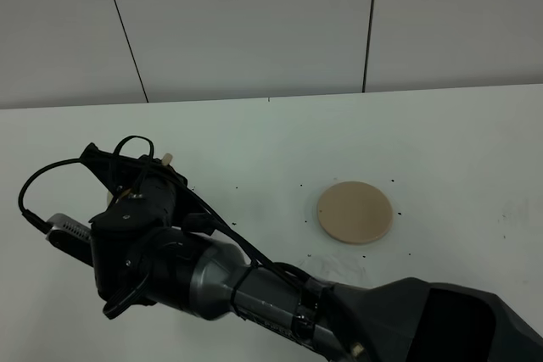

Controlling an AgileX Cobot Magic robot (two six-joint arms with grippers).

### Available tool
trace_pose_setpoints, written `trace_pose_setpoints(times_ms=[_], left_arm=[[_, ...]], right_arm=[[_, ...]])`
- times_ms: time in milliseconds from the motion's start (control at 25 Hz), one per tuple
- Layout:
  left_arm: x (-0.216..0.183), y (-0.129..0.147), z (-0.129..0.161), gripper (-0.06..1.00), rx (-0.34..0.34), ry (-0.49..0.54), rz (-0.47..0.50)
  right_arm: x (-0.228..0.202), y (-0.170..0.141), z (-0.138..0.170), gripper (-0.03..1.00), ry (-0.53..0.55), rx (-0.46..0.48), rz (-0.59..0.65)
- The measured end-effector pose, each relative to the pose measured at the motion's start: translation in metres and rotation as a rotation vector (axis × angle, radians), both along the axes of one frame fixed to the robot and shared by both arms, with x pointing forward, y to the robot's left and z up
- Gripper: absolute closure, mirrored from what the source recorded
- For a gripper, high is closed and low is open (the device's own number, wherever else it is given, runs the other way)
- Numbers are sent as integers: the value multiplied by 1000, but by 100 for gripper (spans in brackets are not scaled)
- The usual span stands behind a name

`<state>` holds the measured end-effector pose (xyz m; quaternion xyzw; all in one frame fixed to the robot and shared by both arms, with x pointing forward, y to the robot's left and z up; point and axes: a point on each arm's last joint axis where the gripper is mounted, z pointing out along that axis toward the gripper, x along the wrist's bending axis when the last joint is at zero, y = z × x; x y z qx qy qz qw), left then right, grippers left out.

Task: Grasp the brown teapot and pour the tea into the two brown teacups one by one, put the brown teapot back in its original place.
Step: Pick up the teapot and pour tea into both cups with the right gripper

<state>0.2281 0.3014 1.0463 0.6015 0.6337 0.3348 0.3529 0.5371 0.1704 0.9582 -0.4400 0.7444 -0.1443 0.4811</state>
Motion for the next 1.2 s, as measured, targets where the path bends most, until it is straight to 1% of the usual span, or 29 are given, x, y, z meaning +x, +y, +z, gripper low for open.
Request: trace_pose_setpoints(times_ms=[1200], left_arm=[[0,0,0,69,0,0,0]], right_arm=[[0,0,1,87,-9,-1,7]])
